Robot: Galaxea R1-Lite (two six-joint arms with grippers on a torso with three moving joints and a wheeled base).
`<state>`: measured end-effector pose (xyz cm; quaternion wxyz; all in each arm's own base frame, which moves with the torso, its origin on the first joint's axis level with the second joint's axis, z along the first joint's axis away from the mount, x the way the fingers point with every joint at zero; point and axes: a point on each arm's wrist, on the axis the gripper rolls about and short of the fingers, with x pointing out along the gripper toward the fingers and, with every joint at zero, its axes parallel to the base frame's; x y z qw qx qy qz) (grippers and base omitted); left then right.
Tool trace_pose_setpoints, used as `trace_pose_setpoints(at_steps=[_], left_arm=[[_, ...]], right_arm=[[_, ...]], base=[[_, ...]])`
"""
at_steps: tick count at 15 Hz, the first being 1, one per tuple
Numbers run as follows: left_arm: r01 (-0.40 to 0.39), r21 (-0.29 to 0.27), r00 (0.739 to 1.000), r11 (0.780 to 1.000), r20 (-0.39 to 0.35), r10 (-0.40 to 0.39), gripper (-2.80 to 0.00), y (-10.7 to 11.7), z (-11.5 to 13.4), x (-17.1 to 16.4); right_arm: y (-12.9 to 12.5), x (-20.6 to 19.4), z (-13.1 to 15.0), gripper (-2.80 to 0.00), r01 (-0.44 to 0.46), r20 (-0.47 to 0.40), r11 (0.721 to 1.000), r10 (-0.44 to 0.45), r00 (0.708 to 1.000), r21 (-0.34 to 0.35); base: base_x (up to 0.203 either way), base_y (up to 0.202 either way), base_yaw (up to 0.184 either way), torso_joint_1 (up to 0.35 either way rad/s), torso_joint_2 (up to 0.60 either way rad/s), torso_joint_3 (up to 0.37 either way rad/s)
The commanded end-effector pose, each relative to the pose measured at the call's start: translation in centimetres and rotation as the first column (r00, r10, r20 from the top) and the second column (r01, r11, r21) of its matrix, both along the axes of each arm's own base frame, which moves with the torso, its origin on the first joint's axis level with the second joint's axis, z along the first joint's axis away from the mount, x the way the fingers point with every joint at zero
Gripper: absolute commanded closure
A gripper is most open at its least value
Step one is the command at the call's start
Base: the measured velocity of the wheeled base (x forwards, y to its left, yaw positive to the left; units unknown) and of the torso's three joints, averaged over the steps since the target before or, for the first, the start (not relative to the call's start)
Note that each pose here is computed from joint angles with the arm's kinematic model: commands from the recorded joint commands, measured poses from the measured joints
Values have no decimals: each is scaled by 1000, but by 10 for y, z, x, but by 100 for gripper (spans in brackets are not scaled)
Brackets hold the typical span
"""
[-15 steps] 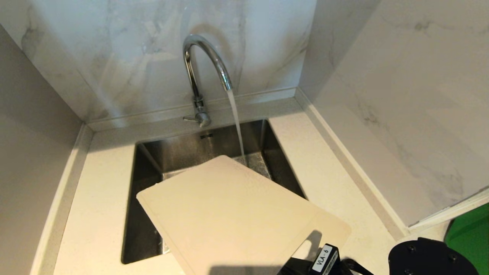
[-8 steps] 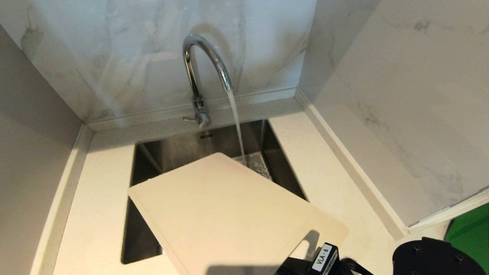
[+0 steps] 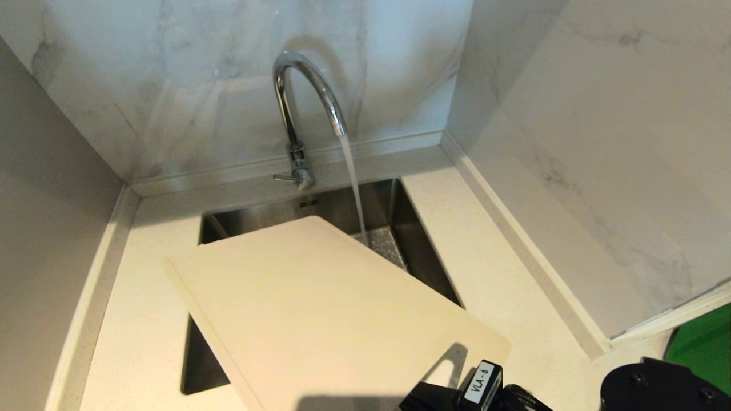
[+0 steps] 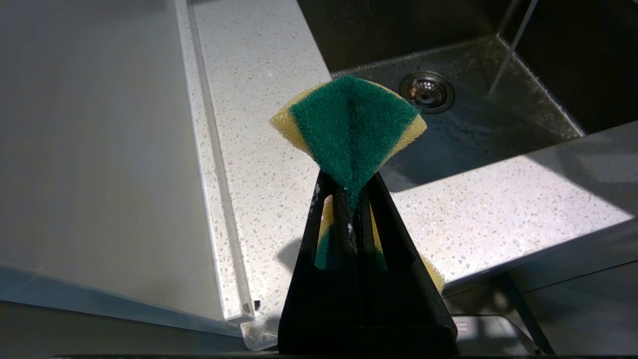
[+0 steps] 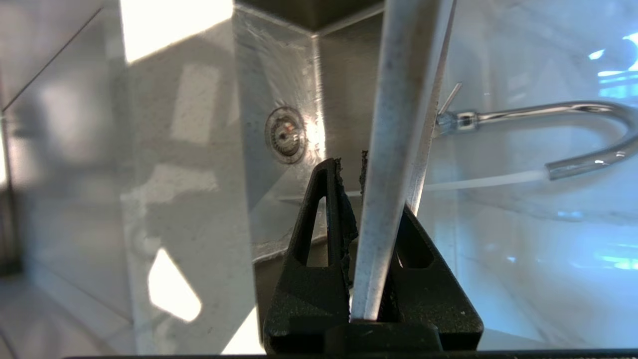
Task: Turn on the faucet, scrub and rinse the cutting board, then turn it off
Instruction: Pick up the cutting board
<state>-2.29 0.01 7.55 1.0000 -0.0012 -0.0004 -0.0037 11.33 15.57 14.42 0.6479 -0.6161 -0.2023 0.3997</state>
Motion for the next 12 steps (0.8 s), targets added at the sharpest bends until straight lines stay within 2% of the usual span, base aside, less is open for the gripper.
trace_pose_setpoints(at_steps=[1, 5, 9, 12], left_arm=[[0, -1, 1000, 1000, -1, 0, 0, 0, 0, 0], [2, -1, 1000, 1000, -1, -2, 0, 0, 0, 0], [0, -1, 1000, 1000, -1, 0, 0, 0, 0, 0], [1, 0, 1000, 1000, -1, -1, 0, 0, 0, 0]], right_arm=[[1, -2, 0, 0, -7, -2, 1000, 7, 1000, 6], [3, 0, -3, 0, 4, -43, 1000, -3, 999, 19], [-5, -4, -8, 0, 38, -9, 997, -38, 999, 61], [-7, -4, -12, 0, 66, -71, 994, -60, 996, 90]], base=[[0, 0, 0, 0, 0, 0], [0, 0, 0, 0, 0, 0], [0, 0, 0, 0, 0, 0], [0, 0, 0, 0, 0, 0]])
